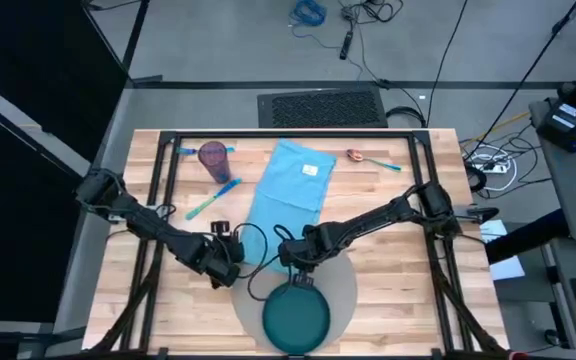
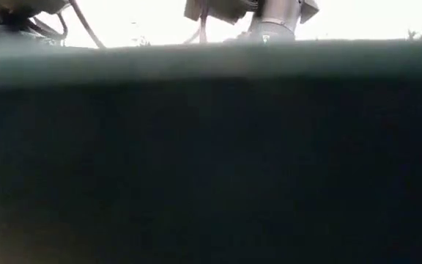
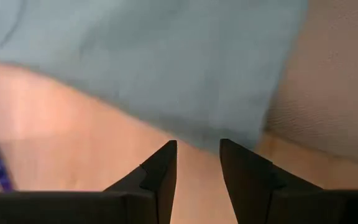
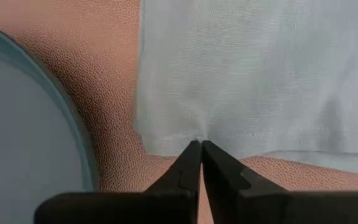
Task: Set table place
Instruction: Fold the blue napkin
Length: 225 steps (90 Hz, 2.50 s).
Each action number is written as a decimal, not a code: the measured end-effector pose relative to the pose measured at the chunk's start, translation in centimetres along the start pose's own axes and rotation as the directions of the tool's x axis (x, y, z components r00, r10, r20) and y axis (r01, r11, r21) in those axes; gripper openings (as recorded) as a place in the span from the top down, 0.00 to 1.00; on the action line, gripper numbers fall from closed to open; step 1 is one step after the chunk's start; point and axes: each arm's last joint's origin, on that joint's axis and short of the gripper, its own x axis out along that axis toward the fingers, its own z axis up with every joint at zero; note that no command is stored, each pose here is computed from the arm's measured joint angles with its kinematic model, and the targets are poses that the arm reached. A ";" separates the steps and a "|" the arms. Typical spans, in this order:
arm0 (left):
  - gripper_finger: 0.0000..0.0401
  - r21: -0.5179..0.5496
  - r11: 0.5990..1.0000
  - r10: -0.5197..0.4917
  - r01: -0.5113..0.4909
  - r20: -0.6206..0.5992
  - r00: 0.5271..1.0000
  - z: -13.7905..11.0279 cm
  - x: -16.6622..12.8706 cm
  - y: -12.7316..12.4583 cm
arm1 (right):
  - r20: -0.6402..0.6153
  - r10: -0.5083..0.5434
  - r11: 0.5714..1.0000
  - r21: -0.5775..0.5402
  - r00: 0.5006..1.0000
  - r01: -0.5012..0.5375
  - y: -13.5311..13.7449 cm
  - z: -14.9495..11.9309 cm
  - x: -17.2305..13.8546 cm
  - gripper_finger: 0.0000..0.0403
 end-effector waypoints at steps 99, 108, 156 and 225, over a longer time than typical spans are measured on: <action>0.73 0.044 0.989 -0.136 0.140 -0.088 0.987 0.4 2.2 -0.6 | 0.000 -0.004 1.000 0.003 1.000 0.004 0.0 0.0 0.0 1.00; 0.73 0.055 0.987 -0.144 0.150 -0.102 0.984 0.4 2.6 -0.6 | 0.000 -0.004 1.000 0.003 1.000 0.004 0.0 0.0 0.0 1.00; 0.95 0.028 0.990 -0.134 0.136 -0.081 0.988 0.9 3.0 0.0 | 0.001 -0.004 1.000 0.002 1.000 0.004 0.0 0.0 0.0 1.00; 1.00 0.022 0.999 0.026 -0.023 -0.121 0.992 1.2 1.9 0.6 | 0.056 -0.027 0.999 -0.039 0.998 0.030 0.1 0.0 -3.1 1.00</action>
